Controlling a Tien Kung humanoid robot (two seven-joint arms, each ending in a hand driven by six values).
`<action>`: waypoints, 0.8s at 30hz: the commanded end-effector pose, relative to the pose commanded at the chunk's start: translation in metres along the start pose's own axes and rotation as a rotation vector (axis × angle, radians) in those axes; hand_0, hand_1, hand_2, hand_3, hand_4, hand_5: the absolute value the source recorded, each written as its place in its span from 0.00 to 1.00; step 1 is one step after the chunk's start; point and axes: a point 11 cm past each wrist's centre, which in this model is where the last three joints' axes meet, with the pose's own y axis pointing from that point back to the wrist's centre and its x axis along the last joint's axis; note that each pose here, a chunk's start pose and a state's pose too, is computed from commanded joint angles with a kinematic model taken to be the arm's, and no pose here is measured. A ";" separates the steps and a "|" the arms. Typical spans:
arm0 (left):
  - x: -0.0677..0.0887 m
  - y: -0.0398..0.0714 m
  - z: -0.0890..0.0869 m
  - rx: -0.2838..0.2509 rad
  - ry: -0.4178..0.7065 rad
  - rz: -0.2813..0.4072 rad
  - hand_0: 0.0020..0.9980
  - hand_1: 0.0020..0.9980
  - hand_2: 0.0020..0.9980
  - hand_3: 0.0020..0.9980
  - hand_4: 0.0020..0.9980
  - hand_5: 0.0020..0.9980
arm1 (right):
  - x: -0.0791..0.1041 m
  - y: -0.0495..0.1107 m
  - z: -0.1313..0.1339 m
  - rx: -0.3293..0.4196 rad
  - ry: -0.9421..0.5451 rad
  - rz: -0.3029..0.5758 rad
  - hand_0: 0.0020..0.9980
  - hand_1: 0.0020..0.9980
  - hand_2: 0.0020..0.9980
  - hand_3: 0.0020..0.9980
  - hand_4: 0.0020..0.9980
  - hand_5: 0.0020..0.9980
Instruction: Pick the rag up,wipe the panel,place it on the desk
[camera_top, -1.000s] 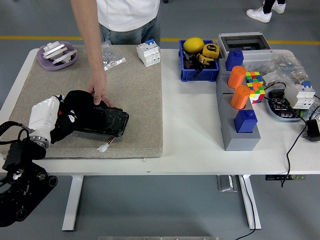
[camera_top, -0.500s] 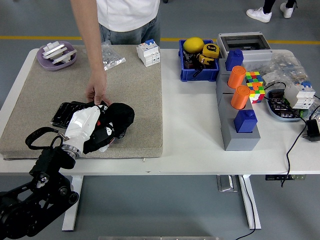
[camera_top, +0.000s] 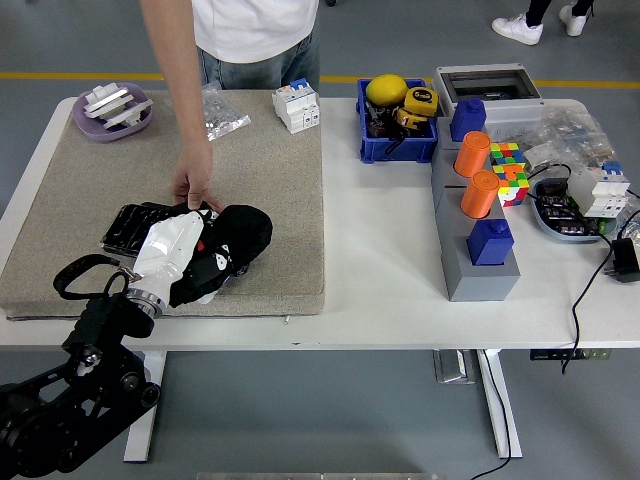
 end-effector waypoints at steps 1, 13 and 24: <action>0.002 -0.001 -0.002 0.003 -0.006 0.007 0.22 0.19 0.54 0.53 0.18 0.00 | 0.000 0.000 0.000 0.000 0.000 -0.001 0.78 0.48 0.68 0.63 1.00 0.54; 0.017 -0.011 -0.037 0.077 -0.066 0.060 0.22 0.19 0.54 0.53 0.18 0.00 | 0.001 0.000 -0.001 0.002 -0.004 0.002 0.78 0.48 0.68 0.63 1.00 0.54; 0.043 -0.020 -0.080 0.194 -0.108 0.121 0.22 0.19 0.54 0.53 0.18 0.00 | 0.001 0.001 -0.004 0.007 -0.003 0.001 0.78 0.48 0.68 0.63 1.00 0.53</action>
